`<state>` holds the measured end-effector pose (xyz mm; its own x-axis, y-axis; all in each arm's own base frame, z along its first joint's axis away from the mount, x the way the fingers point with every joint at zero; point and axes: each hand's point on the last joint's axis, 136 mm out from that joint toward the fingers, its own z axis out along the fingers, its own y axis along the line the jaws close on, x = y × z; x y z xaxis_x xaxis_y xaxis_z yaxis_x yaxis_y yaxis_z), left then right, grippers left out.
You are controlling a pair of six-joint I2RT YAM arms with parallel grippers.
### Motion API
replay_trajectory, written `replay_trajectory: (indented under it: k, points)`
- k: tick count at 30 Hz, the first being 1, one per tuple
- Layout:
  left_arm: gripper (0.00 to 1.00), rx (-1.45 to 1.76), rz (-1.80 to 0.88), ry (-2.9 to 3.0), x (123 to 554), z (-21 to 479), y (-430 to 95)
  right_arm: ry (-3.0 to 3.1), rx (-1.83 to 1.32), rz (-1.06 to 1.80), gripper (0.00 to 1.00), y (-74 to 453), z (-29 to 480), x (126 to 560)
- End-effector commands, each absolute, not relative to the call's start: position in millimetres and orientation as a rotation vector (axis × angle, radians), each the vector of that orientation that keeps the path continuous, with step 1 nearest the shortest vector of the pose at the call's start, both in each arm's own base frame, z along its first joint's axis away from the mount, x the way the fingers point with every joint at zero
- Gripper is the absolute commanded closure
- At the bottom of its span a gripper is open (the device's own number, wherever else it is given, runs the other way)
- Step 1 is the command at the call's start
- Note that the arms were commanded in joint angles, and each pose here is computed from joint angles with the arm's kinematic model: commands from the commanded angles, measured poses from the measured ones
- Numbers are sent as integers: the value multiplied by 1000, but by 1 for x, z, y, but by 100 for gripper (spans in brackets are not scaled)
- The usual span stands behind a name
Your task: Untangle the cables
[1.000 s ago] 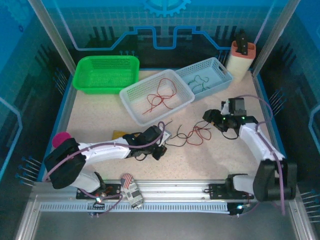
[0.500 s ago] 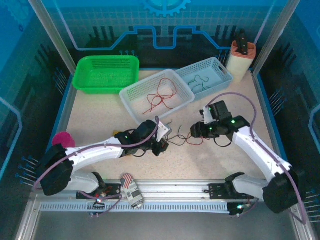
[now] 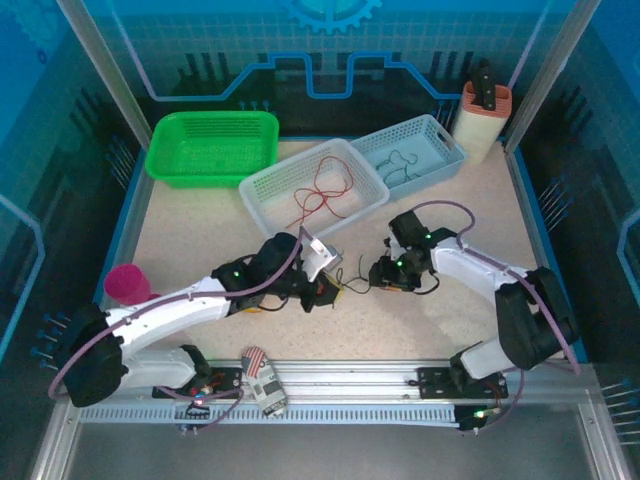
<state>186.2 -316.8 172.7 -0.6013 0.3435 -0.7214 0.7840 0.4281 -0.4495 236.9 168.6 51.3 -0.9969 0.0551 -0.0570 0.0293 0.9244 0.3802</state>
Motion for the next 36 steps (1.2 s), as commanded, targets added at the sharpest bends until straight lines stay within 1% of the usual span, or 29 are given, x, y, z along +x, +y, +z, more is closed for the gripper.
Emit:
replay_trajectory:
  k: [1, 11, 19, 36]
  points:
    - [100, 1020, -1154, 2094, 177, 192, -318, 3027, 146, 615, 49, 176, 35, 241]
    - [100, 939, -1244, 2004, 182, 236, -296, 3029, 327, 682, 49, 182, 5, 260]
    - [100, 853, -1270, 1965, 187, 260, -274, 3011, 493, 663, 49, 164, -5, 269]
    - [100, 540, -1354, 1826, 222, 314, -218, 2993, 670, 663, 48, 136, -15, 258]
